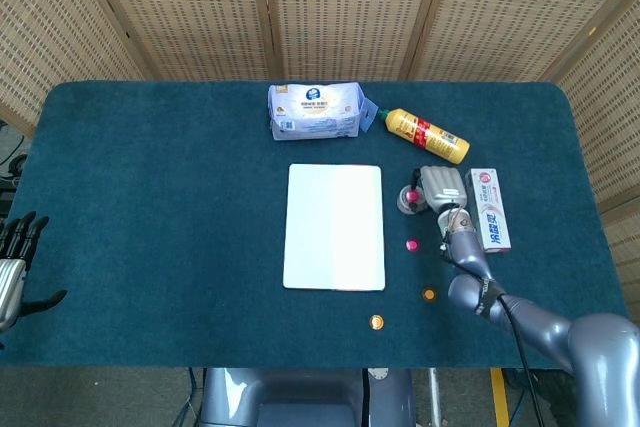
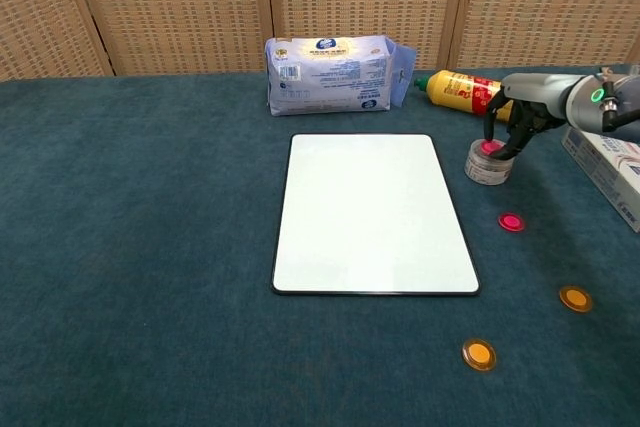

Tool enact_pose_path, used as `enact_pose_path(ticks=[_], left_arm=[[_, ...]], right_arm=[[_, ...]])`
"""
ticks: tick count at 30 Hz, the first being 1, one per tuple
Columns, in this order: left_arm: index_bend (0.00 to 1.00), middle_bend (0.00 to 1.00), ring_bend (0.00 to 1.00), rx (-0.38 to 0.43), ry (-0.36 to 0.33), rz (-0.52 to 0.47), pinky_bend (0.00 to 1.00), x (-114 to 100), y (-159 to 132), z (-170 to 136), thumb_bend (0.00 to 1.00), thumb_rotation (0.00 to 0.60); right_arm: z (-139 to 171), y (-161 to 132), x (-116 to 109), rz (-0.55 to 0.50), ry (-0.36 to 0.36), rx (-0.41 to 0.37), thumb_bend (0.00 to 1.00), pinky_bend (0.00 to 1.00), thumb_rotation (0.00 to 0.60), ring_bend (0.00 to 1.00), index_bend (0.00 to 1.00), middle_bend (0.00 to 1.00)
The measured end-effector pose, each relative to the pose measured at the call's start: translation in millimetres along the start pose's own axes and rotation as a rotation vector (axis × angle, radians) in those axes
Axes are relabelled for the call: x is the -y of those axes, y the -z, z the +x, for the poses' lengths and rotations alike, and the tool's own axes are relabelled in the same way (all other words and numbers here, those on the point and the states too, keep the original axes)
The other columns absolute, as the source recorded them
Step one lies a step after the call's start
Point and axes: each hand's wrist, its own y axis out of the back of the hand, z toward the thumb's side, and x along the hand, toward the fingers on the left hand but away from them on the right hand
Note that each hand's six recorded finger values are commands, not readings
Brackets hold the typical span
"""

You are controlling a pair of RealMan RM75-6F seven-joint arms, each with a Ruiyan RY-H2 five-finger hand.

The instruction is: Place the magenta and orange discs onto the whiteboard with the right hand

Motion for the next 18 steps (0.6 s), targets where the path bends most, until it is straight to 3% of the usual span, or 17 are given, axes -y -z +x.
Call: enact_pose_path(ticks=[5,12,18], left_arm=[[0.00,0.00,0.00,0.002,0.000,-0.004,0.00,-1,0,-1,0.00,0.600],[0.00,0.00,0.00,0.008,0.001,-0.008,0.00,-1,1,-2,0.00,0.600],[0.00,0.00,0.00,0.010,0.003,-0.015,0.00,-2,2,-2,0.00,0.600]], right_arm=[[11,-23,-13,-0.017,0.027,-0.072,0.36,1.00,0.600,0.92,0.50,0.91],[39,-79,-25,-0.036,0.043,-0.209,0.36,1.00,0.600,0.92,0.50,0.91],[48,-119,-17,-0.034,0.058,-0.228,0.36,1.00,0.600,0.92,0.50,0.91]])
